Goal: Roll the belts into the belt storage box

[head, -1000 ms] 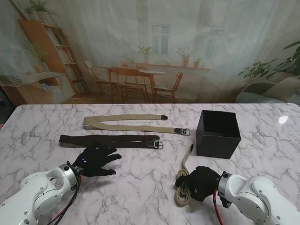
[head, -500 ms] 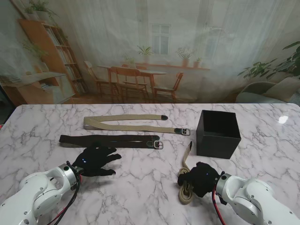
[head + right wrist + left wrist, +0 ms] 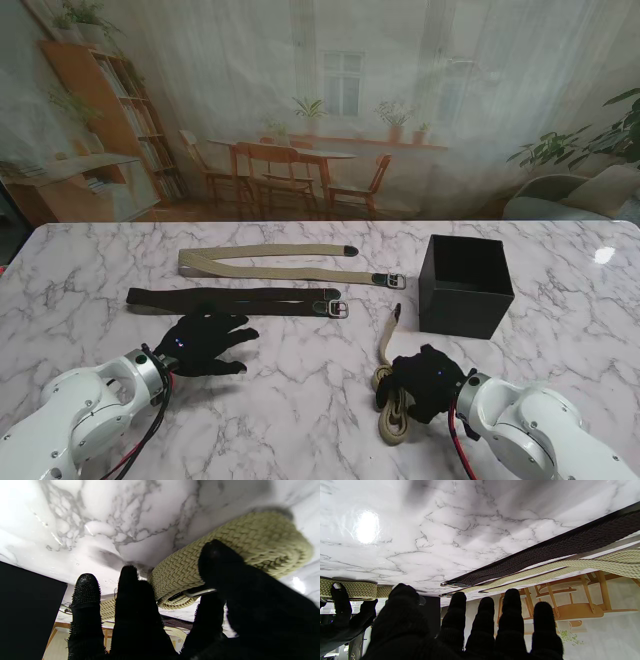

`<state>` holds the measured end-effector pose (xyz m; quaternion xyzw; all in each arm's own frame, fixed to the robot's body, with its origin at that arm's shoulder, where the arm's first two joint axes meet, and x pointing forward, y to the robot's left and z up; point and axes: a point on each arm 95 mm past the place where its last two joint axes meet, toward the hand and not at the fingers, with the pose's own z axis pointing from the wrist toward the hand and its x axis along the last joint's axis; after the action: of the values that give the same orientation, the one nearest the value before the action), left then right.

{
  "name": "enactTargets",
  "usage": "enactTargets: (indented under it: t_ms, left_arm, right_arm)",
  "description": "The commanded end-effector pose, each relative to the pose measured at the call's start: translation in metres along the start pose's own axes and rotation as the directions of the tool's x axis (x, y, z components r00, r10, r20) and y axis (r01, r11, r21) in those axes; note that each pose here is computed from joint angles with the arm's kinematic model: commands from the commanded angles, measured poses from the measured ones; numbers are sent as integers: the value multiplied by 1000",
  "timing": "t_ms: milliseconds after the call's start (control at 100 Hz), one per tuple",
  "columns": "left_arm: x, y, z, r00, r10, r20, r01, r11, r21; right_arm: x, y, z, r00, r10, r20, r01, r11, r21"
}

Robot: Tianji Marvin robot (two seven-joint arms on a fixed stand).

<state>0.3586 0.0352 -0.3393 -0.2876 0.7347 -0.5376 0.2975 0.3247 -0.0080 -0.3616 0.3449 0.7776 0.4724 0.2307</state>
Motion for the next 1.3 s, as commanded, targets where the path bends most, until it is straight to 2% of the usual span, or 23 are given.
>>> enactTargets:
  t_ms: [0, 280, 440, 610, 720, 1000, 1290]
  left_arm:
    - [1, 3, 0, 1000, -4, 1, 4, 1000, -15]
    - [1, 3, -1, 1000, -5, 1, 5, 1000, -15]
    - [1, 3, -1, 1000, -5, 2, 5, 1000, -16]
    - [1, 4, -1, 1000, -6, 3, 6, 1000, -17]
    - [1, 4, -1, 1000, -7, 4, 7, 1000, -19]
    - [0, 3, -2, 1000, -6, 5, 6, 1000, -18]
    - [0, 4, -3, 1000, -4, 6, 5, 1000, -16]
  right_arm:
    - [5, -17, 1, 1000, 18, 3, -19, 999, 48]
    - [6, -18, 4, 997, 70, 41, -70, 998, 0]
    - [4, -19, 4, 991, 77, 106, -72, 996, -48]
    - [1, -25, 6, 973, 94, 210, -87, 995, -44]
    - [-1, -28, 9, 964, 122, 238, -117, 993, -35]
    - [-1, -30, 12, 961, 154, 231, -138, 987, -83]
    - [0, -25, 10, 962, 189, 195, -147, 966, -211]
